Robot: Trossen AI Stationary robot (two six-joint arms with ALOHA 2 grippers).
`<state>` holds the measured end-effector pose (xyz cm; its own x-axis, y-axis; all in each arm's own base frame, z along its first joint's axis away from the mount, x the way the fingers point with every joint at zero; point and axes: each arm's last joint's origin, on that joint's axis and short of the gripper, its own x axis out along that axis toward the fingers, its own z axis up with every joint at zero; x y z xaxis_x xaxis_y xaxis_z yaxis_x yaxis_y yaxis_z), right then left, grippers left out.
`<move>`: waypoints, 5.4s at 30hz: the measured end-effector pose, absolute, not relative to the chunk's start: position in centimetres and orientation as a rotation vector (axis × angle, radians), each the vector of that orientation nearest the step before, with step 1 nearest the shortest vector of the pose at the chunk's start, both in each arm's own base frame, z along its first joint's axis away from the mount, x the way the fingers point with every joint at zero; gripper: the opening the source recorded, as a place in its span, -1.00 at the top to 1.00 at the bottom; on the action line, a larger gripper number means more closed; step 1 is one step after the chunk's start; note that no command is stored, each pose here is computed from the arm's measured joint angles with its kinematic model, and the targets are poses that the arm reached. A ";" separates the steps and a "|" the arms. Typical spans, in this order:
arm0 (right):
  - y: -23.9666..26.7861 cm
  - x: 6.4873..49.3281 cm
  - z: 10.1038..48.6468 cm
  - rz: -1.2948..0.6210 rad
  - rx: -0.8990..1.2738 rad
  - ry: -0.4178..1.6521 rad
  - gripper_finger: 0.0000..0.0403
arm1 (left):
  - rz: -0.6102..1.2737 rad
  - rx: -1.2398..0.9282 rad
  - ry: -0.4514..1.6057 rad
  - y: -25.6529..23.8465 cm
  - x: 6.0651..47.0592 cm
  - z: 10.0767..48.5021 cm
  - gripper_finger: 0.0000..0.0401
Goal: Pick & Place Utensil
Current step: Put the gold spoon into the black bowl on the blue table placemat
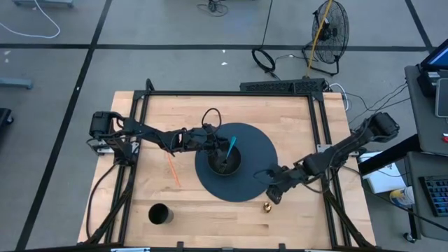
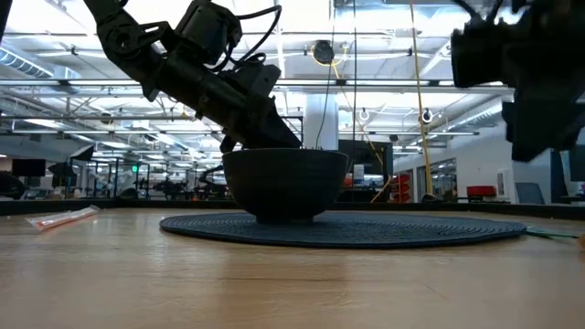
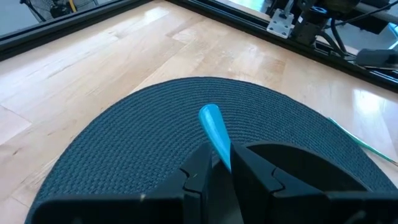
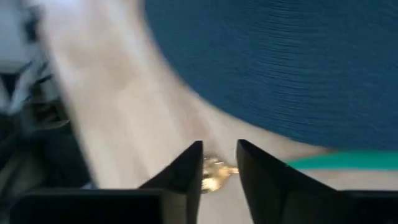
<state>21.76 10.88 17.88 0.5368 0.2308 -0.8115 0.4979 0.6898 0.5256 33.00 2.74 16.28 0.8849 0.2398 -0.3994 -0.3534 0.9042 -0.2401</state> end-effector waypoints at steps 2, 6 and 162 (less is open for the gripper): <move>10.8 21.5 17.3 -0.267 0.862 1.044 0.38 | 0.311 -0.319 0.372 2.7 33.0 16.3 0.69; 11.0 21.8 16.2 -0.353 0.936 1.080 0.28 | 0.290 -0.319 0.377 2.7 33.0 16.3 0.69; 15.9 18.8 20.0 -0.565 0.094 0.730 1.00 | -0.109 -0.097 0.111 -2.1 33.8 19.3 0.69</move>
<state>18.76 15.94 19.97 0.6036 -0.4556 -0.6543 0.5193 0.8474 -0.1110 33.83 -2.11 19.26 0.9880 -0.1134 -0.1049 0.1027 0.9894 -0.1026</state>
